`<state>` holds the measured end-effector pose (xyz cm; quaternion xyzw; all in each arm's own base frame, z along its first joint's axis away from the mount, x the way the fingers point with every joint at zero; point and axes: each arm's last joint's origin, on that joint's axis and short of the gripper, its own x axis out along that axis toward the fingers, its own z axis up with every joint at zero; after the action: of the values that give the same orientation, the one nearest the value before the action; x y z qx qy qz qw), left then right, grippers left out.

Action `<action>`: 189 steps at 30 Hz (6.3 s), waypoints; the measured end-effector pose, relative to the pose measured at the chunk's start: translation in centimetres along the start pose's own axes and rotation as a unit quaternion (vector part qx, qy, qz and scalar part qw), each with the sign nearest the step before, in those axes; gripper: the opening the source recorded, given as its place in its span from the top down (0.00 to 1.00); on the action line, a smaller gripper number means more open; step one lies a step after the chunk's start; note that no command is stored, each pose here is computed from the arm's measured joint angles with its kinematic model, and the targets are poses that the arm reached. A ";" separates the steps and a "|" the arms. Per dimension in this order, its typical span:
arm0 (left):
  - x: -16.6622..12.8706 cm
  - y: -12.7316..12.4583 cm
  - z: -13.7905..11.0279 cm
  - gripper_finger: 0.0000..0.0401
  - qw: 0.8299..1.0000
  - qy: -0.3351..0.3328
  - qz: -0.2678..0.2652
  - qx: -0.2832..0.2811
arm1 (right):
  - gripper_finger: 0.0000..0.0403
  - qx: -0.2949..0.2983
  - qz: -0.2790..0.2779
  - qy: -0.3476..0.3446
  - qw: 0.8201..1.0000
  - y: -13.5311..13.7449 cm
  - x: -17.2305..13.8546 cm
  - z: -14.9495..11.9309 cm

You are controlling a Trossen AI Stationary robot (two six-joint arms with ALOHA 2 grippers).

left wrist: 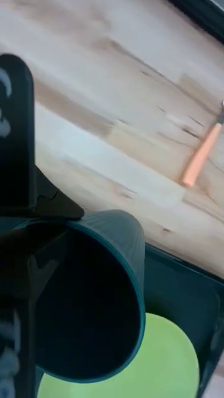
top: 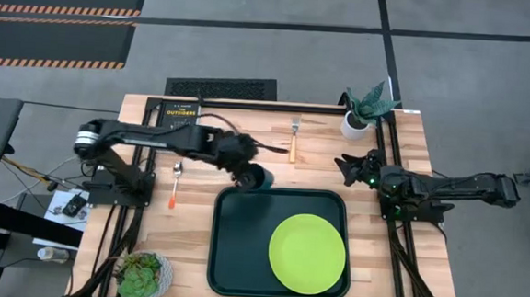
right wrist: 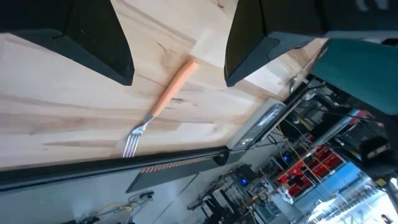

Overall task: Pick and place plate/cup/fork/spoon on tray
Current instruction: Put the dark blue cup on the black serving tray to the top right of the light green plate

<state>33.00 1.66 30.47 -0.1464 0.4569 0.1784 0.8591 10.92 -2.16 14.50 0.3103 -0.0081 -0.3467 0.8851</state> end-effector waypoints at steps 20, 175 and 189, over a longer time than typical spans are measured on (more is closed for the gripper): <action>5.7 -0.4 4.6 1.00 0.997 0.045 0.008 0.063 | 0.32 -0.001 -0.001 0.001 1.000 0.0 0.0 0.0; -15.4 3.0 -13.5 0.52 0.944 -0.316 0.054 -0.078 | 0.32 -0.111 0.074 0.075 0.988 7.4 1.1 5.8; -14.1 3.5 -14.7 0.52 0.942 -0.319 0.037 -0.094 | 0.32 -0.154 0.015 0.155 0.976 13.7 6.0 7.1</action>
<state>13.39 -3.76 33.99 -0.1448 0.1452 0.2890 0.9351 22.17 -1.93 26.64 0.2197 0.1775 -0.2778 0.9181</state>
